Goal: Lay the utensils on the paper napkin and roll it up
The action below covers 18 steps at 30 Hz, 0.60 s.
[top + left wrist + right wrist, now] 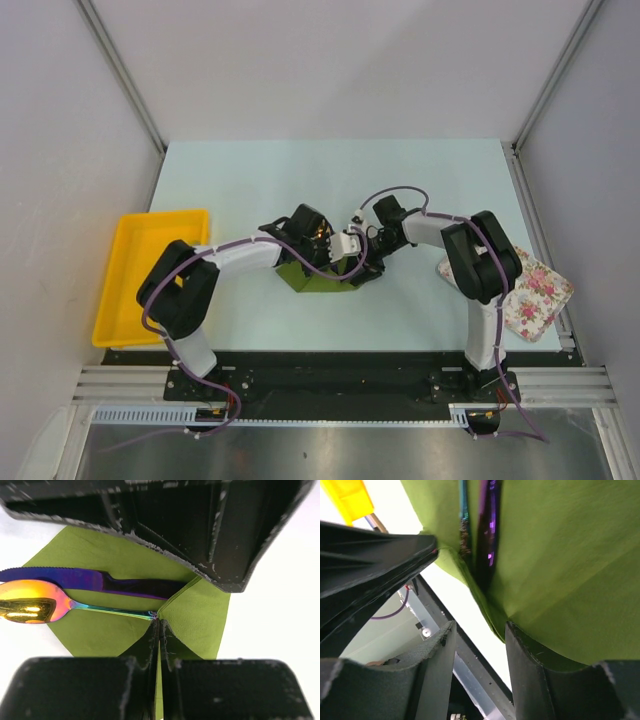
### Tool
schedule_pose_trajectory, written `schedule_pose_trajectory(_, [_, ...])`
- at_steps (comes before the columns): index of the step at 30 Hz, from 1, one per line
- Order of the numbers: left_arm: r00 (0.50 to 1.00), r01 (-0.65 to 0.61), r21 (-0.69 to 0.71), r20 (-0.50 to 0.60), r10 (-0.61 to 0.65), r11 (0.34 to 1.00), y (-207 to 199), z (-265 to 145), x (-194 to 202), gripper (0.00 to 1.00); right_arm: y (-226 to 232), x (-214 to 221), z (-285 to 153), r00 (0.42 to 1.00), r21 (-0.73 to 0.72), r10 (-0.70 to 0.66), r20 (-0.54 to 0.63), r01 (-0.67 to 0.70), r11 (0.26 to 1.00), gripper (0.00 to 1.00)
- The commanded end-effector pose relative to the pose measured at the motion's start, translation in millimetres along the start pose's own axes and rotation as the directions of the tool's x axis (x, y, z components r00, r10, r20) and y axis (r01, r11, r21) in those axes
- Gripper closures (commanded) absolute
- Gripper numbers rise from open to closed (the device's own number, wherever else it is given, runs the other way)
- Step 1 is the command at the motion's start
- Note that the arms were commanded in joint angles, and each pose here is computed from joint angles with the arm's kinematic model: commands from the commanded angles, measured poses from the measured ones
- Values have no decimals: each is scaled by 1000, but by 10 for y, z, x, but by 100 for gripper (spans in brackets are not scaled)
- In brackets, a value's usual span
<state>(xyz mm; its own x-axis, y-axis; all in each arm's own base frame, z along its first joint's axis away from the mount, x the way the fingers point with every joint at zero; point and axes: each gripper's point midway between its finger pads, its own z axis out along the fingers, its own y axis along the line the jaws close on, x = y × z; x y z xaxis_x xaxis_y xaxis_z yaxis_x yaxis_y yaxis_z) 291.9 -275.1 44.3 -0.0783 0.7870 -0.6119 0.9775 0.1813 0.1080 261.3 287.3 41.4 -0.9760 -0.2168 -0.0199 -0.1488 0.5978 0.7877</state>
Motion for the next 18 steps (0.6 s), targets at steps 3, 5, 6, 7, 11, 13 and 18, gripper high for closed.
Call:
schedule_pose_trajectory(3, [998, 0, 2, 61, 0, 1000, 73, -1, -190, 97, -51, -126, 70, 1000, 22, -24, 10, 24, 999, 53])
schedule_pose_trajectory(5, [999, 4, 6, 54, -5, 1000, 65, 13, -179, 97, -62, -115, 97, 1000, 27, -31, 4, 31, 999, 55])
schedule_pose_trajectory(6, [998, 5, 6, 58, -5, 1000, 75, 11, -192, 97, -71, -103, 106, 1000, 29, -30, -1, 30, 999, 55])
schedule_pose_trajectory(7, [998, 9, 9, 57, -9, 1000, 74, 14, -194, 96, -70, -98, 116, 999, 30, -34, -4, 34, 999, 58])
schedule_pose_trajectory(11, [997, 43, 55, 62, -46, 998, 39, 26, -275, 89, -100, -49, 174, 999, 37, -39, -26, 40, 999, 78])
schedule_pose_trajectory(13, [995, 79, 83, 52, -84, 993, -6, 8, -286, 81, -145, -55, 185, 999, 51, -38, -26, 40, 998, 88])
schedule_pose_trajectory(18, [952, 275, 137, 100, -290, 952, 113, -269, -322, 60, -208, -65, 200, 999, 79, -28, -31, 31, 996, 100])
